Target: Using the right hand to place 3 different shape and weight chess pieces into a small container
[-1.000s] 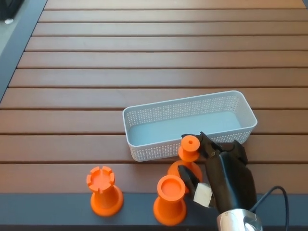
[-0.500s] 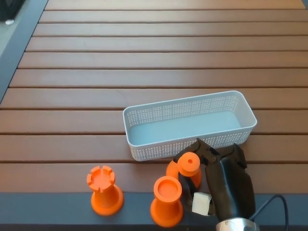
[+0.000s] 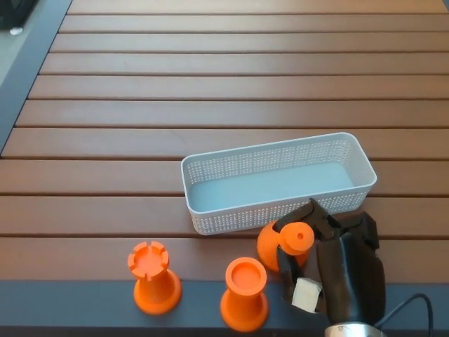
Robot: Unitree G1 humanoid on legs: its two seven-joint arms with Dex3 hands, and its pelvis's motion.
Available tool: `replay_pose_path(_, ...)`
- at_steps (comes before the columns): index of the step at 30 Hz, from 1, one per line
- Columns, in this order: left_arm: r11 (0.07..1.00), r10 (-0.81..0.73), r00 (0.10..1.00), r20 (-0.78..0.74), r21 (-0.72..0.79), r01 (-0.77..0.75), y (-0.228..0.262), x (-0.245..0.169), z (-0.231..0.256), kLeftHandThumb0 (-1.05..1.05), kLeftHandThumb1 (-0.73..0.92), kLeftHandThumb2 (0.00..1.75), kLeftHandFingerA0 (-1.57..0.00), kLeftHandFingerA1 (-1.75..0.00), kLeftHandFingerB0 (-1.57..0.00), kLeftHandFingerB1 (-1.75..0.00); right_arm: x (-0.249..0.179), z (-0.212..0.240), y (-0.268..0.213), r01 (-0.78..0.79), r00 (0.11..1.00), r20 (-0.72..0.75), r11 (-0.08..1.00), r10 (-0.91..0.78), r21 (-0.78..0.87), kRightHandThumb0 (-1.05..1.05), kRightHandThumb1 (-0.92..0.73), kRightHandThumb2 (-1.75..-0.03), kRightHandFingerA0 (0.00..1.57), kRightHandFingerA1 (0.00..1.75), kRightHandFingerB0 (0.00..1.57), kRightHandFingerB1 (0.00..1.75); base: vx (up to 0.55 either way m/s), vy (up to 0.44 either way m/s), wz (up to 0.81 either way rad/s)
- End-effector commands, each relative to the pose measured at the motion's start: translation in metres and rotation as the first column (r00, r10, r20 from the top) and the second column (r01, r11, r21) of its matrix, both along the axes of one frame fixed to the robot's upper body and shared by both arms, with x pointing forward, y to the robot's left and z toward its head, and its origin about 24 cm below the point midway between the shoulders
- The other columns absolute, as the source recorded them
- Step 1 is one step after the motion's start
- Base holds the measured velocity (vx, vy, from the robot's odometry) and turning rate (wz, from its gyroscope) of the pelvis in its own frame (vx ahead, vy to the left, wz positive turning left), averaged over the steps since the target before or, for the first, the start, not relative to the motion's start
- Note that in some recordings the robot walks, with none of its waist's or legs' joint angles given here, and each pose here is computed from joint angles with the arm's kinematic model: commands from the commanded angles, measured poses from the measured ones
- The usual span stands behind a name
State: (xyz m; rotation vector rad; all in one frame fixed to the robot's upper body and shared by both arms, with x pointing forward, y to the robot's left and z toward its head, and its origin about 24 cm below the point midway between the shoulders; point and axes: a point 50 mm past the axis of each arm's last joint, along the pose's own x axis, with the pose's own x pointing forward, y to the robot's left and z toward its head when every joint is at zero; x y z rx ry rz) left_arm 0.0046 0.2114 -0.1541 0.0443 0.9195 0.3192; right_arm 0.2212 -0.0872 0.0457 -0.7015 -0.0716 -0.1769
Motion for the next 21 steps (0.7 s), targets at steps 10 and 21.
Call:
replay_pose_path(10, 0.996, -0.025, 0.999, -0.022, -0.086, 0.023, -0.012, -0.012, -0.002, -0.06, 0.44, 1.22, -1.44, -1.32, -1.45, -1.31, -0.002, 0.002, -0.021, 0.036, 0.964, 0.265, 0.999, -0.037, 0.01, -0.26, -0.85, -0.8, 0.8, 1.75, 0.54, 1.75, 0.0, 0.0, 0.0)
replay_pose_path(21, 0.99, -0.14, 0.989, -0.044, 0.017, 0.141, -0.009, -0.017, 0.001, -0.09, 0.39, 1.2, -1.44, -1.32, -1.44, -1.31, -0.025, 0.015, -0.024, -0.076, 0.784, 0.609, 0.992, 0.119, -0.096, -0.18, -0.75, -1.0, 0.73, 1.75, 0.54, 1.75, 0.0, 0.0, 0.0)
